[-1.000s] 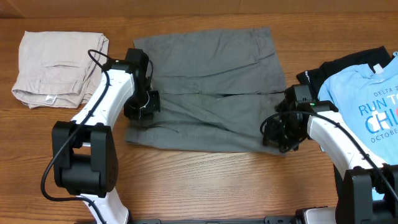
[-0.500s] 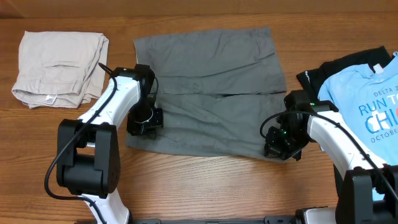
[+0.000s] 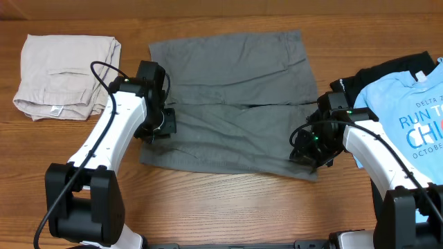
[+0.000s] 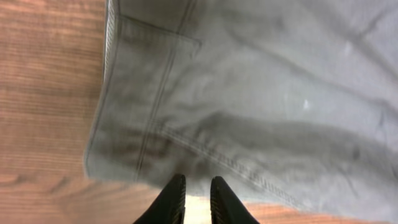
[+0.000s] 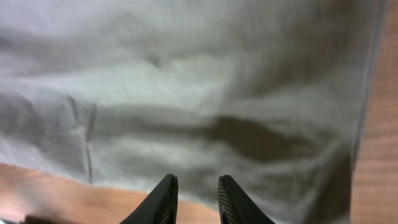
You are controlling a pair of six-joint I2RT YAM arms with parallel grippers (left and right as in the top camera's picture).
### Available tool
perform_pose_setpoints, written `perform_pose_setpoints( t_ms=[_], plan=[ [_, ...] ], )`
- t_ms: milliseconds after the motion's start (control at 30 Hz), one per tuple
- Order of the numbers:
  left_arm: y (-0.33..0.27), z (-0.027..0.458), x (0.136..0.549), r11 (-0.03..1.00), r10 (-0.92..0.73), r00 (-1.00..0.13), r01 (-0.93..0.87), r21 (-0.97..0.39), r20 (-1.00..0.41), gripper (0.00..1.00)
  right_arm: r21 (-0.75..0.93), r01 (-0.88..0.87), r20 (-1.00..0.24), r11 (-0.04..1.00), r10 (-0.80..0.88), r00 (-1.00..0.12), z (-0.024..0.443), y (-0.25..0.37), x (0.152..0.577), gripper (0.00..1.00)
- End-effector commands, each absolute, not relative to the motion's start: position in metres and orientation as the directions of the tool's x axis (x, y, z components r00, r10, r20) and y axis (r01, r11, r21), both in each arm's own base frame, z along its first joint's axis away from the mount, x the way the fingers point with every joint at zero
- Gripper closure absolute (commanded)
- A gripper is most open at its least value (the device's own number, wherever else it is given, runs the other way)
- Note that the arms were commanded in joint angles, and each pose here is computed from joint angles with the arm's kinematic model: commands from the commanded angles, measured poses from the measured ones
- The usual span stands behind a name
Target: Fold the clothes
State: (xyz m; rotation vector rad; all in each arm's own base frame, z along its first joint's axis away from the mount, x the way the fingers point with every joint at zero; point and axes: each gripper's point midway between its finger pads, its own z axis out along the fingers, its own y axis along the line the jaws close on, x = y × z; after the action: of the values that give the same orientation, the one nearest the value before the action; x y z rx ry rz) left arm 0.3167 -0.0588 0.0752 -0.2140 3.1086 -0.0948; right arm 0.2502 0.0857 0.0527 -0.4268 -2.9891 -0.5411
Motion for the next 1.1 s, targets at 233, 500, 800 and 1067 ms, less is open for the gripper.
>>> perform_pose_setpoints(
  t_ms=[233, 500, 800, 1067],
  plan=[
    [-0.058, 0.032, 0.31, 0.989, -0.139, -0.989, -0.136, -0.064, -0.055, 0.82, 0.34, 0.286, 0.102, 0.896, 0.267, -0.958, 0.024, 0.083, 0.242, 0.72],
    [-0.076, 0.022, 0.275, 0.979, -0.122, -0.989, -0.134, -0.153, 0.087, 0.91, 0.138, 0.464, 0.213, 0.875, 0.431, -0.877, -0.003, 0.057, 0.196, 0.69],
    [-0.075, 0.028, 0.236, 0.978, -0.122, -0.962, -0.159, -0.134, 0.246, 0.96, 0.059, 0.581, 0.226, 0.812, 0.556, -0.8, -0.003, 0.029, 0.19, 0.68],
    [-0.078, 0.033, 0.223, 0.975, -0.117, -0.947, -0.167, -0.146, 0.299, 0.96, 0.127, 0.584, 0.236, 0.801, 0.548, -0.803, 0.008, 0.015, 0.2, 0.66]
  ],
)
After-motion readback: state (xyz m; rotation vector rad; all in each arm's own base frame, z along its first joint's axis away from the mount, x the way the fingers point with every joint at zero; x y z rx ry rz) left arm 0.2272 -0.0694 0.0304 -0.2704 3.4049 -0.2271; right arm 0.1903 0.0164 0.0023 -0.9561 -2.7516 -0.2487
